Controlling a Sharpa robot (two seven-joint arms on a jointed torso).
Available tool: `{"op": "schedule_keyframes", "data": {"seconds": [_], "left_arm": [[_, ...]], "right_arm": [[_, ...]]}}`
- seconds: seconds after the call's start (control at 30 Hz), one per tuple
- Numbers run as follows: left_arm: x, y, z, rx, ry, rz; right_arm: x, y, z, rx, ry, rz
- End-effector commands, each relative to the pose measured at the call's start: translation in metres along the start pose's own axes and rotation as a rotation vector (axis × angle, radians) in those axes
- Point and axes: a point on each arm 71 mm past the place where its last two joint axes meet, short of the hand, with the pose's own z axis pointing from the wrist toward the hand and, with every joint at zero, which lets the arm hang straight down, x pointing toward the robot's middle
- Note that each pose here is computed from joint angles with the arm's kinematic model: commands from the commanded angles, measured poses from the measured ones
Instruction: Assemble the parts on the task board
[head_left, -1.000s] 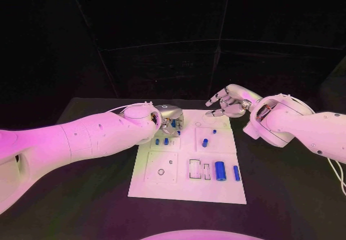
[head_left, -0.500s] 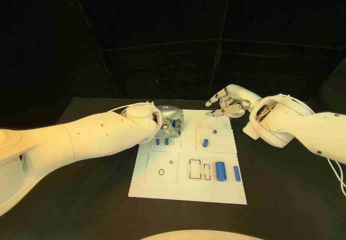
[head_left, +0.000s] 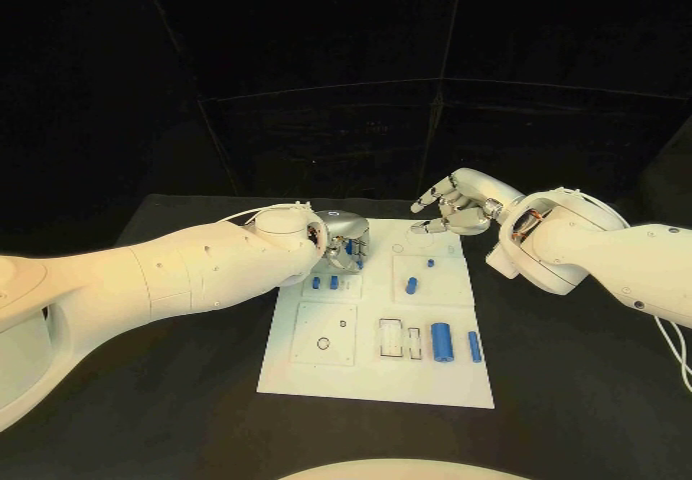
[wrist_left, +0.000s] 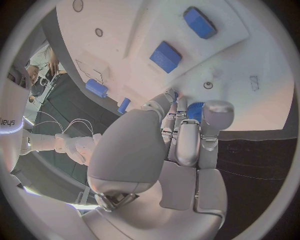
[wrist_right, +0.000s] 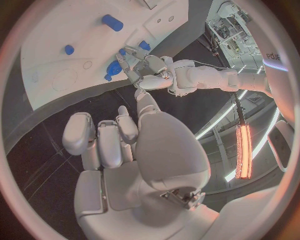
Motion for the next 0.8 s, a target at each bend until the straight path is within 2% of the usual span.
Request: {"op": "schedule_keyframes", "data": {"seconds": [0.03, 0.3, 0.6, 0.8], "left_arm": [[0.0056, 0.0002, 0.0000, 0.003, 0.041, 0.002], [0.0051, 0.0017, -0.0002, 0.001, 0.036, -0.007], [0.0003, 0.0035, -0.0011, 0.007, -0.031, -0.025], [-0.0018, 0.0056, -0.0050, 0.017, -0.068, -0.053]], "right_arm": [[-0.0012, 0.0014, 0.0004, -0.007, -0.006, -0.003], [-0.0011, 0.0013, 0.0003, -0.006, -0.004, -0.006], [-0.0013, 0.0011, 0.0002, -0.006, -0.005, -0.006], [-0.0016, 0.0007, 0.0000, -0.005, -0.006, -0.006]]}}
